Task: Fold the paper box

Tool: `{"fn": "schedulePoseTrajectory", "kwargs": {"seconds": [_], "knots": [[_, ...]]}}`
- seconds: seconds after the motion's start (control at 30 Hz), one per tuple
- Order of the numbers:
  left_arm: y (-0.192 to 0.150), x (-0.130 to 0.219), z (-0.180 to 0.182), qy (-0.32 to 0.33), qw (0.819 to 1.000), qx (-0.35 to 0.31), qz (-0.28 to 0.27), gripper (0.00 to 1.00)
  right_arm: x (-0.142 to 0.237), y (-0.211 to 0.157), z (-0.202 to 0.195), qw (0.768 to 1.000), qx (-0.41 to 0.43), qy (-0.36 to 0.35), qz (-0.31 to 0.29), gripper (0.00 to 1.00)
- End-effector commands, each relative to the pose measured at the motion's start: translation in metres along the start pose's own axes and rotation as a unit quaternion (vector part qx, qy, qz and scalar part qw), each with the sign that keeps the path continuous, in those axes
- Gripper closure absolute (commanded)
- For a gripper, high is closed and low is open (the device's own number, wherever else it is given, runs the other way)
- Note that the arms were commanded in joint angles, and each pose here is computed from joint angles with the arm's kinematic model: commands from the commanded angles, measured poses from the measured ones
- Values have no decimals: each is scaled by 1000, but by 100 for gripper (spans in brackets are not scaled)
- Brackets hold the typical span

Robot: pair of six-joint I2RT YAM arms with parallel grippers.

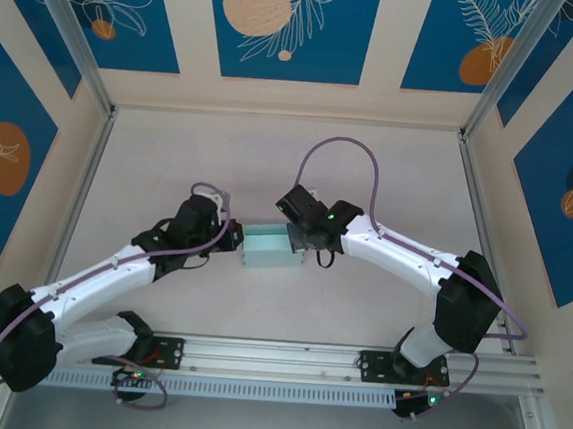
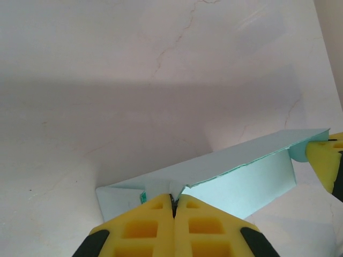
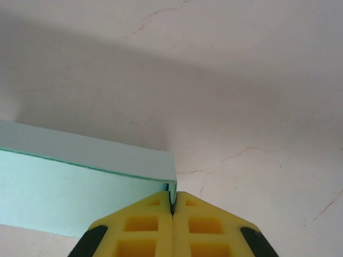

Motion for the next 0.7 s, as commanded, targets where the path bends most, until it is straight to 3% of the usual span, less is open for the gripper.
{"fn": "schedulePoseTrajectory", "kwargs": {"seconds": [0.0, 0.27, 0.67], "knots": [[2, 5, -12, -26, 999, -5, -17, 100, -5, -3, 6, 1000, 2, 2, 6, 100], [-9, 0, 6, -1, 1000, -8, -17, 100, -5, -3, 7, 1000, 2, 0, 4, 100], [-26, -8, 5, 4, 1000, -17, -9, 100, -5, -3, 11, 1000, 5, -7, 2, 100]]}}
Point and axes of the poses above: each hand's point on the last joint's axis, 136 mm out from that joint toward the fingers, its own x axis back along the fingers, its own z axis along the line the jaws close on, y = z × x, the point moved 3 cm from there along x, back along the fingers, and after that the axes turned 14 degrees about x, right-handed, at the moved point
